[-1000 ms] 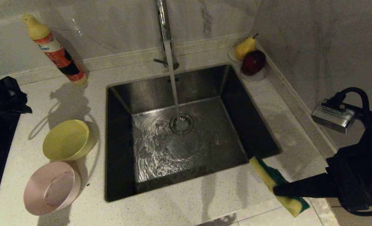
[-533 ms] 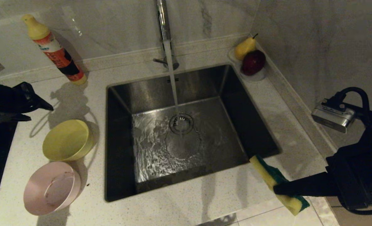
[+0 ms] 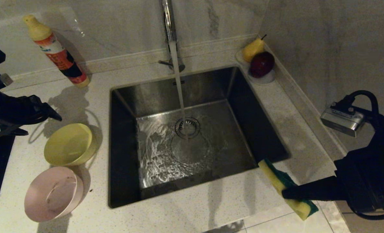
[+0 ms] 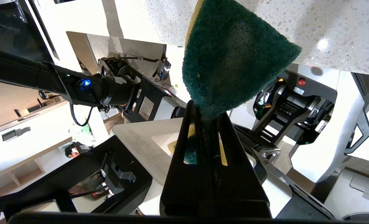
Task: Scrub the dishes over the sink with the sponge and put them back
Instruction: Wash the bowl
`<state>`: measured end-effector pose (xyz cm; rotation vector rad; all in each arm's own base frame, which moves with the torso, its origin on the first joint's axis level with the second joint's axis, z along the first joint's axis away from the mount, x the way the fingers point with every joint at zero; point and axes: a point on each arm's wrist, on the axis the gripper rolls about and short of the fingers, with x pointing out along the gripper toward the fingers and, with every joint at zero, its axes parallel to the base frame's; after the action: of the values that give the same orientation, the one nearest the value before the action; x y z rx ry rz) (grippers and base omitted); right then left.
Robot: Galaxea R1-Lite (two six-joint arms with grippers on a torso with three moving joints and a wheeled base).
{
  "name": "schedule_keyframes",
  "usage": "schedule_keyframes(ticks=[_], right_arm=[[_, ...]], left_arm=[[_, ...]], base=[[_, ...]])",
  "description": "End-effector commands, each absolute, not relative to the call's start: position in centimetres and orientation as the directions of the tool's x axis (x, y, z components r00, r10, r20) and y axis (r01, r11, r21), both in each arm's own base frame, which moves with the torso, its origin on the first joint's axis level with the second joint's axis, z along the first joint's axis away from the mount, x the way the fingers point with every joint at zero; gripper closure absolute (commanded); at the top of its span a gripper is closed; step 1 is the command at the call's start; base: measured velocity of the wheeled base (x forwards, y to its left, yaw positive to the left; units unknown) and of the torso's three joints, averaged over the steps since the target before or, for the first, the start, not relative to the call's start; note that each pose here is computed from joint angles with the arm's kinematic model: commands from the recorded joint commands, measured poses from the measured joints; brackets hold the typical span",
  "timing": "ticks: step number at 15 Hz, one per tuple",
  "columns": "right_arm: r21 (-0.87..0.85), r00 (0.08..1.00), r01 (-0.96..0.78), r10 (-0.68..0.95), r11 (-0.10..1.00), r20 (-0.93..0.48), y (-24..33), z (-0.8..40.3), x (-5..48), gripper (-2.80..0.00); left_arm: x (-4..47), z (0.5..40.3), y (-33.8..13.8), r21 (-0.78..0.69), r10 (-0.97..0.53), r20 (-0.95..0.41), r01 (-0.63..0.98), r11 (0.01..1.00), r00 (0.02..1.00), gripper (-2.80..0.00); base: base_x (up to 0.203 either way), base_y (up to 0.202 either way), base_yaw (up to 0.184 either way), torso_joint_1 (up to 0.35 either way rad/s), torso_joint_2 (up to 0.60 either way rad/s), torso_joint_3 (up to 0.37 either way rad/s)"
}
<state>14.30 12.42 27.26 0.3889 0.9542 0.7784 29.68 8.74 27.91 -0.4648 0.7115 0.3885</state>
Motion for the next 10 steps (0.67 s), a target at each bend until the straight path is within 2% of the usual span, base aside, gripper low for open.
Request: schedule_keyframes(ticks=[1, 10], right_arm=[[0.615, 0.338, -0.415, 0.741, 0.671, -0.580, 12.4, 27.2, 14.3, 0.00], [0.615, 0.351, -0.405, 0.736, 0.676, -0.578, 12.1, 27.3, 14.4, 0.00]], left_arm=[[29.9, 27.5, 8.7, -0.270, 0.174, -0.709, -0.491, 0.828, 0.683, -2.80], [30.6, 26.0, 8.9, -0.262, 0.167, -0.732, -0.499, 0.826, 0.660, -2.80]], base=[[0.000, 0.000, 0.000, 0.000, 0.00, 0.000], [0.000, 0.000, 0.000, 0.000, 0.00, 0.000]])
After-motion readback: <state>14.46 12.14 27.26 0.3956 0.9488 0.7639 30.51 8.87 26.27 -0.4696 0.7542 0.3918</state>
